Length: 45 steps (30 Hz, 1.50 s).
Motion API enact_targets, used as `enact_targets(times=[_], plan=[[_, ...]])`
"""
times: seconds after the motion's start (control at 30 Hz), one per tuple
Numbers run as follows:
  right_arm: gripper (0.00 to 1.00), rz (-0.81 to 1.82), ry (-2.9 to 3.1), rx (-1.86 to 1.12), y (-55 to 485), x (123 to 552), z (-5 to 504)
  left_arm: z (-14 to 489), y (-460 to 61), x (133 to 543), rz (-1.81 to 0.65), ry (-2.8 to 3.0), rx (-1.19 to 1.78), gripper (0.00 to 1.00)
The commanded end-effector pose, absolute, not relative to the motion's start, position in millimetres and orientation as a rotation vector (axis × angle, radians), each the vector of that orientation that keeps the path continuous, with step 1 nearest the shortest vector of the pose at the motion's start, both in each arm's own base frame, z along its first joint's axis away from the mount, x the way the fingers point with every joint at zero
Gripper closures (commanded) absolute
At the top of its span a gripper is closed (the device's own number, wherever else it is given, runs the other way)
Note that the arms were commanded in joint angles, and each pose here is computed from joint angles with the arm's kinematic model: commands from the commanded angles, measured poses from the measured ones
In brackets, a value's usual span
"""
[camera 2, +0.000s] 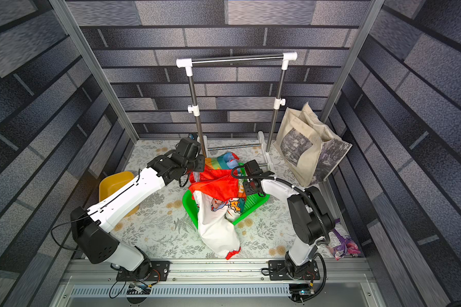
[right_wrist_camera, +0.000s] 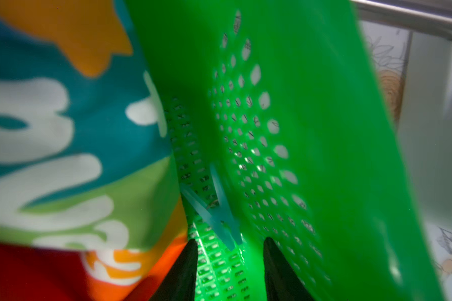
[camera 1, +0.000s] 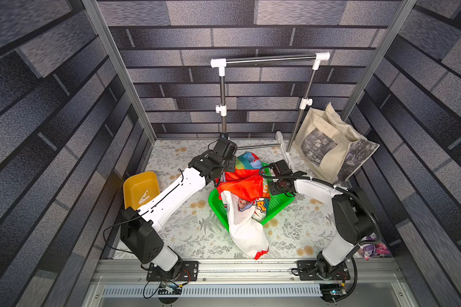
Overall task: Remove the clothespins securing jackets to the hanger
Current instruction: Pick up the clothespin from the basket.
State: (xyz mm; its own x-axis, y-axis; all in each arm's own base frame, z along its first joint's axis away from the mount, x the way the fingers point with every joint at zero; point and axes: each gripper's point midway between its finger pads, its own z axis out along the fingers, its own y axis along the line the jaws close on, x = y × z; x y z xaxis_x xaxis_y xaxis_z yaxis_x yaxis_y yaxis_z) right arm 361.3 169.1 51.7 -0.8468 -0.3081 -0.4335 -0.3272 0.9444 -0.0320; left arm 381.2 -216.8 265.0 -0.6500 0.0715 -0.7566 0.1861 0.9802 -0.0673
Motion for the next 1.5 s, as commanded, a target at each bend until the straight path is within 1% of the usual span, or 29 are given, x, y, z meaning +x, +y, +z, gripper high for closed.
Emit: enact_targets(times=[0.0,0.1,0.2,0.37,0.53,0.67,0.83,0.97,1.1,1.17,1.2,1.23,1.27,1.47], plan=[[0.57,0.089,2.602,-0.519,185,379,54,261,-214,386,-0.178,2.297,0.15,0.78],[0.58,0.085,2.634,-0.529,188,382,45,258,-212,389,-0.18,2.307,0.14,0.77],[0.59,0.059,2.687,-0.548,189,381,35,257,-210,392,-0.17,2.316,0.126,0.72],[0.6,0.046,2.757,-0.574,184,364,27,258,-200,397,-0.143,2.316,0.085,0.65],[0.6,0.054,2.79,-0.529,175,346,24,257,-193,404,-0.158,2.315,0.048,0.62],[0.64,0.065,2.814,-0.501,176,345,16,257,-195,409,-0.176,2.319,0.052,0.62],[0.66,0.046,2.83,-0.475,179,352,10,258,-199,412,-0.181,2.328,0.071,0.6],[0.72,-0.015,2.861,-0.493,176,350,2,258,-199,410,-0.183,2.33,0.071,0.58],[0.78,-0.039,2.879,-0.504,175,343,-1,257,-196,408,-0.177,2.331,0.069,0.48],[0.79,-0.035,2.867,-0.483,175,342,5,258,-195,408,-0.175,2.33,0.07,0.43],[0.79,-0.025,2.856,-0.467,175,342,10,257,-195,408,-0.177,2.332,0.069,0.38],[0.79,-0.017,2.844,-0.451,175,342,16,257,-196,408,-0.18,2.334,0.071,0.1],[0.79,-0.012,2.831,-0.436,175,343,23,257,-196,408,-0.184,2.337,0.071,0.0],[0.79,0.059,2.689,-0.351,173,345,92,264,-192,411,-0.21,2.326,0.041,0.0]])
